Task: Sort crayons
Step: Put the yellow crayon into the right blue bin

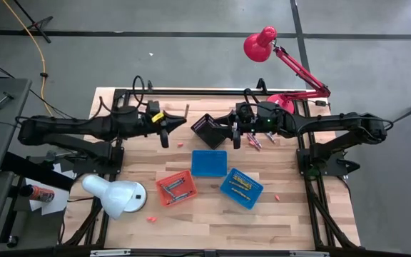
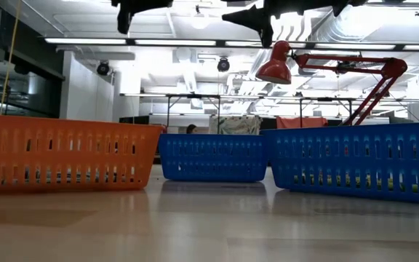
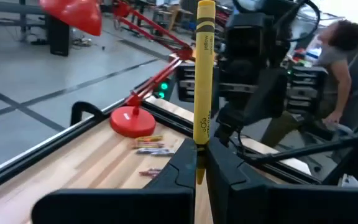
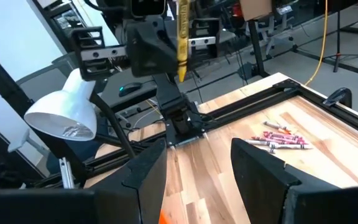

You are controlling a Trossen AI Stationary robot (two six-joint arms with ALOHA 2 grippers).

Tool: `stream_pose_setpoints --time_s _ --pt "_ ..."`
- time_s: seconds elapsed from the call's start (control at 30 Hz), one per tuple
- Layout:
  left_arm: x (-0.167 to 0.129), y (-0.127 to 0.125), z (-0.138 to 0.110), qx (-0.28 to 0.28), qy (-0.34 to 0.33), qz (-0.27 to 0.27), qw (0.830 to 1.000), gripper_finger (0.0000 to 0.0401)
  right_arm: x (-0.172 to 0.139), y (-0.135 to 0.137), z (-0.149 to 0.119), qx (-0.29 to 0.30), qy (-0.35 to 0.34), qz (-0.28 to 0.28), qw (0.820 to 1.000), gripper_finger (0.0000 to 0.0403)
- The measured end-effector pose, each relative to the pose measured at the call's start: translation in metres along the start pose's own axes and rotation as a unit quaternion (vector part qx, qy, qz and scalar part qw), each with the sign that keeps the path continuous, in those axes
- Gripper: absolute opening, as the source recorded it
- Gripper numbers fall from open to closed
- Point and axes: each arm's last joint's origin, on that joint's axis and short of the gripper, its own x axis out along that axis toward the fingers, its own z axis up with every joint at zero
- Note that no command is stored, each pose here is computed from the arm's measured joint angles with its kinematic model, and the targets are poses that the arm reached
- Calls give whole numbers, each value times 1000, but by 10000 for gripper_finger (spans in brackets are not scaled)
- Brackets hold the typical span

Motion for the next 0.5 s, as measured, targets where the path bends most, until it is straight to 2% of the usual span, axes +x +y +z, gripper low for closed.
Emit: stream_pose_setpoints --time_s 0.5 --pt "2 -3 -2 1 3 -7 1000 7 0 0 0 0 0 -1 1000 173"
